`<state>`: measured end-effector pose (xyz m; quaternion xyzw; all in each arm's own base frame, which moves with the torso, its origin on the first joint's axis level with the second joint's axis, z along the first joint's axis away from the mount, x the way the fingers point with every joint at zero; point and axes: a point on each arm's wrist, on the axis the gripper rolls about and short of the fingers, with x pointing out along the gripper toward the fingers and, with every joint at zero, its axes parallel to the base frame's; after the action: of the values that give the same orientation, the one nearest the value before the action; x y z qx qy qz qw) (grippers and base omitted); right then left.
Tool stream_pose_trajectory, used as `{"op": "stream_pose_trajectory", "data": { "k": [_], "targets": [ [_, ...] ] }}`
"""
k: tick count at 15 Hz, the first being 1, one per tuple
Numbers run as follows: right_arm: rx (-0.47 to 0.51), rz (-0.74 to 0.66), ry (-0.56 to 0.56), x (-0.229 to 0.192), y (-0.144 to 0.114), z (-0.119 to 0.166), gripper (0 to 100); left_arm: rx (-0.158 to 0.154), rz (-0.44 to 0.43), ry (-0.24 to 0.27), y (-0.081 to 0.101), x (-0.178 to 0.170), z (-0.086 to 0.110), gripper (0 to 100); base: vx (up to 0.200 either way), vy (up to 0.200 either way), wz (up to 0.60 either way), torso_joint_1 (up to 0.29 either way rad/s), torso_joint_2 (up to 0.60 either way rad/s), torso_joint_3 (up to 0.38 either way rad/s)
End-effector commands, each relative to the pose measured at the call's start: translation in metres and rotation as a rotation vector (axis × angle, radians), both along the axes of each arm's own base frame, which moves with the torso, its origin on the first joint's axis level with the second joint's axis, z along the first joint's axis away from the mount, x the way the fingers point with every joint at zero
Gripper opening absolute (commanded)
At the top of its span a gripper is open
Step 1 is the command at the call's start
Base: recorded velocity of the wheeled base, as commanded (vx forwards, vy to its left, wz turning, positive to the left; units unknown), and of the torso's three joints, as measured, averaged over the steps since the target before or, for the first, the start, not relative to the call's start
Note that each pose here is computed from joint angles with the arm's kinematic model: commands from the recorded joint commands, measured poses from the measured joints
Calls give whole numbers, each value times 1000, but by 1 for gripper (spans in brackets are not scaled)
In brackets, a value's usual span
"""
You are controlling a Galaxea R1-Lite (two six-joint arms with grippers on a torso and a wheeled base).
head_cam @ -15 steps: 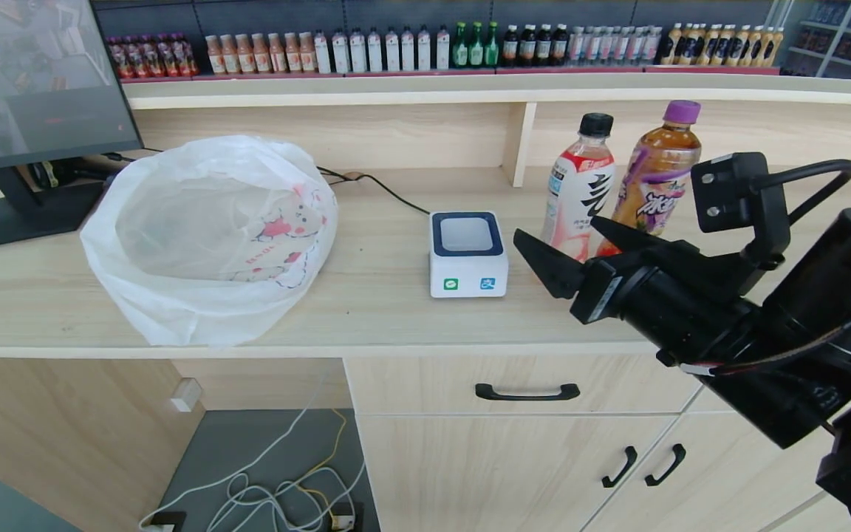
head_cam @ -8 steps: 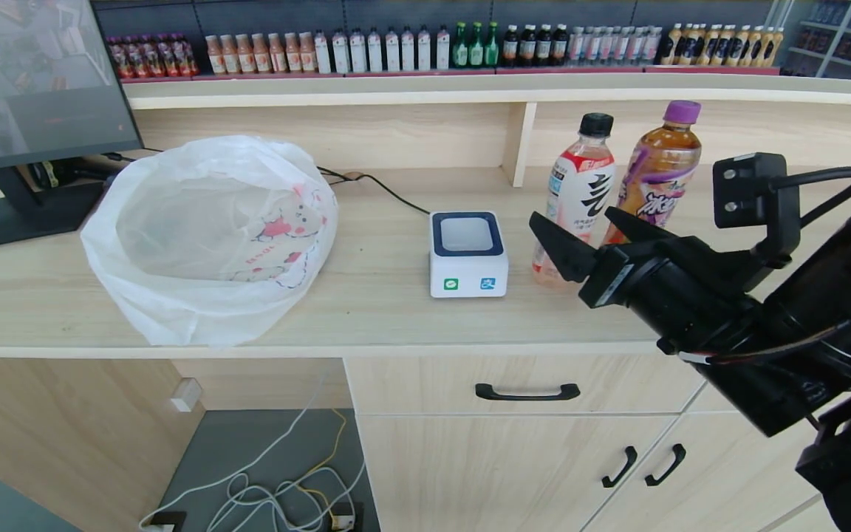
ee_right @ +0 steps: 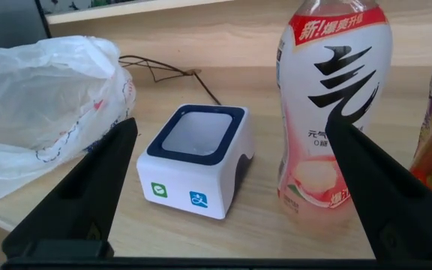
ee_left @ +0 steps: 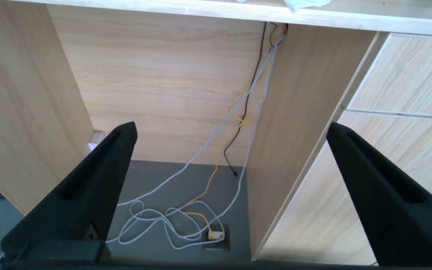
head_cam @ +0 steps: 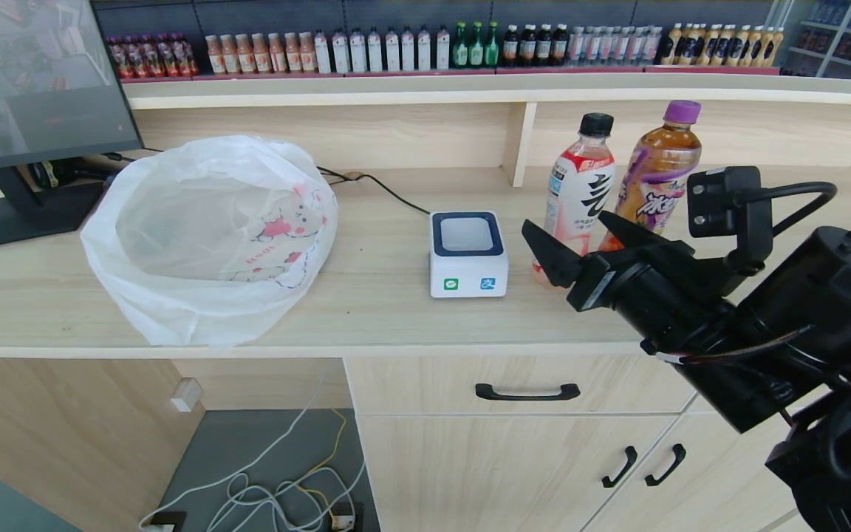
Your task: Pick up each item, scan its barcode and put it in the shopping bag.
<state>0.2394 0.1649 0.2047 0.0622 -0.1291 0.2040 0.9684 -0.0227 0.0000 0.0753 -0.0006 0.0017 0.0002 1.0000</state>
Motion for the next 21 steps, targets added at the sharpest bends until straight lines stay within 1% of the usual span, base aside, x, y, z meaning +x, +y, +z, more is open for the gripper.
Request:
{"op": "stream_pose_trajectory", "data": {
  "k": [1, 6, 10, 13, 18, 21],
  "targets": [
    [2, -1, -3, 0, 0, -2, 100, 0, 1, 0, 0, 0, 0, 100, 0, 0, 0, 0, 0, 0],
    [0, -17, 9, 9, 4, -15, 100, 0, 1, 0, 0, 0, 0, 100, 0, 0, 0, 0, 0, 0],
    [-4, -24, 3, 17, 9, -16, 100, 0, 1, 0, 0, 0, 0, 100, 0, 0, 0, 0, 0, 0],
    [13, -64, -26, 30, 3, -11, 100, 0, 1, 0, 0, 0, 0, 100, 0, 0, 0, 0, 0, 0],
    [10, -90, -26, 34, 2, -13, 100, 0, 0, 0, 0, 0, 0, 100, 0, 0, 0, 0, 0, 0],
    [-8, -99, -22, 33, 0, -15, 100, 0, 0, 0, 0, 0, 0, 100, 0, 0, 0, 0, 0, 0]
  ]
}}
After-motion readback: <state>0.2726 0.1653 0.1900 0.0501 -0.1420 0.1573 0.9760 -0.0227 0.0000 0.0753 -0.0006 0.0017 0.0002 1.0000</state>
